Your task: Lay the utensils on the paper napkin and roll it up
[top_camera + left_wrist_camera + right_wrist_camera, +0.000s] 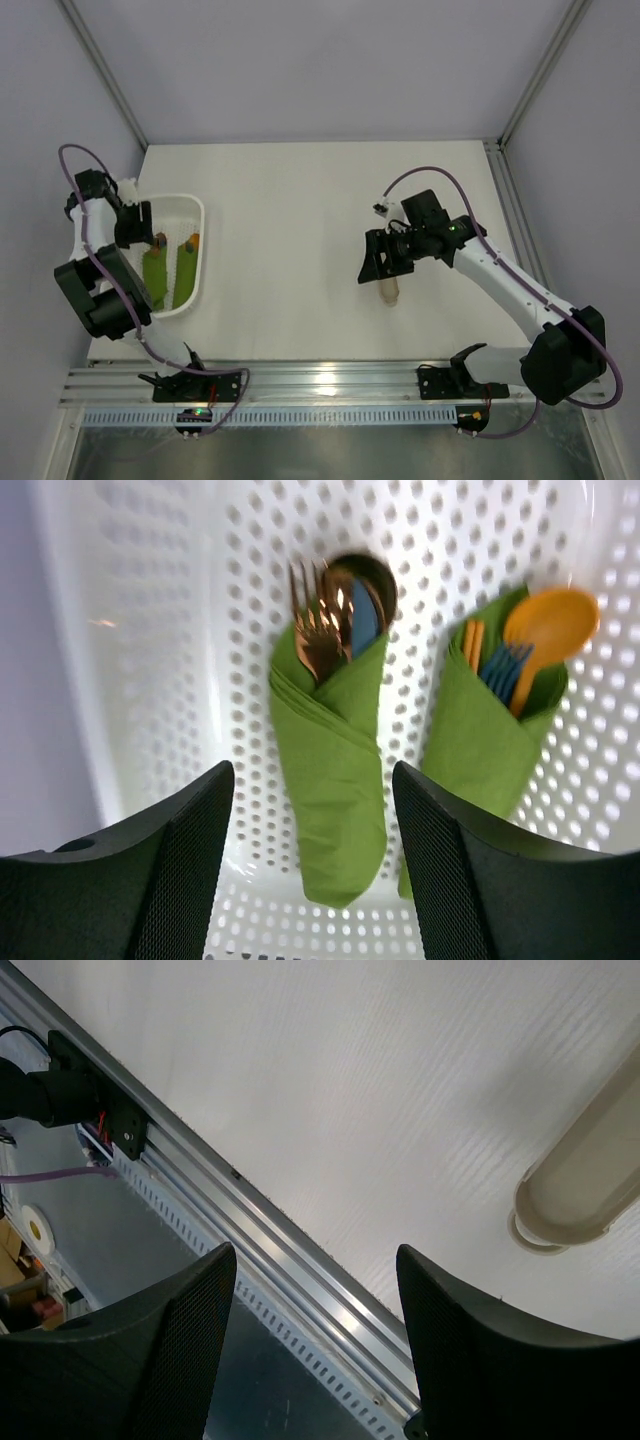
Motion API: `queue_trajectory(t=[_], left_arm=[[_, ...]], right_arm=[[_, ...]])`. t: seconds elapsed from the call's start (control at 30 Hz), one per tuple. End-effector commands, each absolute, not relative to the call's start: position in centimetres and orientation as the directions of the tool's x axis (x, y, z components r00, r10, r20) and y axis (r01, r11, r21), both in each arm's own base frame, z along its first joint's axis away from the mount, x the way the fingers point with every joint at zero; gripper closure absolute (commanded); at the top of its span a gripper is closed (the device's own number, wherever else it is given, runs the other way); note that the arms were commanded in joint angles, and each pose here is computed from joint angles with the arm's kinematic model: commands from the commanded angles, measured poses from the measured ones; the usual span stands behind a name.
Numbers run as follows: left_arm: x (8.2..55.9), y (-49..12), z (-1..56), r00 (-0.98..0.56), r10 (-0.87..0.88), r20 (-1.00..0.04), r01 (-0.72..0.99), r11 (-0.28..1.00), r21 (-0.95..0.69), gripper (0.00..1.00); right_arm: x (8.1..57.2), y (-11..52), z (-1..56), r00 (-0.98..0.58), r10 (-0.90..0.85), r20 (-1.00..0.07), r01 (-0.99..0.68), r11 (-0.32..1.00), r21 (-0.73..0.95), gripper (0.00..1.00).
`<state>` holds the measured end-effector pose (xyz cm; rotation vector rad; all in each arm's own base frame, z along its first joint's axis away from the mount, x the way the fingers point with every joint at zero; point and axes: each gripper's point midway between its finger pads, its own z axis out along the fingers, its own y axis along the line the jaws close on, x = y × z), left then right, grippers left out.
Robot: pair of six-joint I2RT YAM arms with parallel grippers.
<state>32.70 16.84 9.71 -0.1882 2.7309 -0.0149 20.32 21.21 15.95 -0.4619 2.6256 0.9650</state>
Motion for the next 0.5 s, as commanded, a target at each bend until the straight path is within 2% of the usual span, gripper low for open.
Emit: queue_trajectory(t=[0.0, 0.1, 0.2, 0.23, 0.27, 0.37, 0.4, 0.43, 0.47], left_arm=[[38.0, 16.9, 16.5, -0.777, -0.077, -0.625, -0.258, 0.944, 0.205, 0.34], [40.4, 14.3, 21.0, -0.657, -0.096, -0.748, -0.372, 0.904, 0.211, 0.33], [42.6, 7.3, 24.8, -0.522, -0.12, -0.844, -0.357, 0.93, 0.088, 0.31], [43.1, 3.2, 25.4, -0.495, -0.122, -0.861, -0.284, 0.958, 0.028, 0.3], [43.0, 1.3, 25.2, -0.468, -0.188, -0.863, -0.292, 0.955, -0.05, 0.3], [41.9, -4.9, 27.4, -0.371, -0.26, -0.892, -0.215, 0.958, -0.19, 0.28], [40.9, -6.5, 25.8, -0.394, -0.275, -0.877, -0.186, 0.958, -0.217, 0.28], [40.1, -8.1, 27.7, -0.333, -0.315, -0.889, -0.123, 0.949, -0.291, 0.22], [39.1, -9.8, 27.6, -0.335, -0.338, -0.88, -0.08, 0.94, -0.331, 0.01]], right_arm=[[20.9, 20.9, 17.1, -0.88, -0.163, -0.446, -0.411, 0.731, 0.545, 0.31], [21.0, 20.3, 17.0, -0.883, -0.152, -0.445, -0.392, 0.761, 0.517, 0.24], [21.3, 19.6, 16.6, -0.882, -0.138, -0.45, -0.371, 0.792, 0.485, 0.13], [21.4, 19.5, 16.6, -0.88, -0.136, -0.455, -0.371, 0.795, 0.48, 0.09], [21.6, 19.0, 16.4, -0.874, -0.126, -0.47, -0.362, 0.812, 0.457, 0.02], [21.8, 17.8, 16.3, -0.849, -0.112, -0.517, -0.356, 0.843, 0.404, 0.01], [22.0, 17.6, 16.4, -0.837, -0.106, -0.536, -0.359, 0.846, 0.394, 0.01], [21.8, 17.3, 15.7, -0.84, -0.104, -0.532, -0.349, 0.854, 0.385, 0.0], [21.8, 17.1, 15.5, -0.837, -0.093, -0.539, -0.341, 0.86, 0.381, 0.01]])
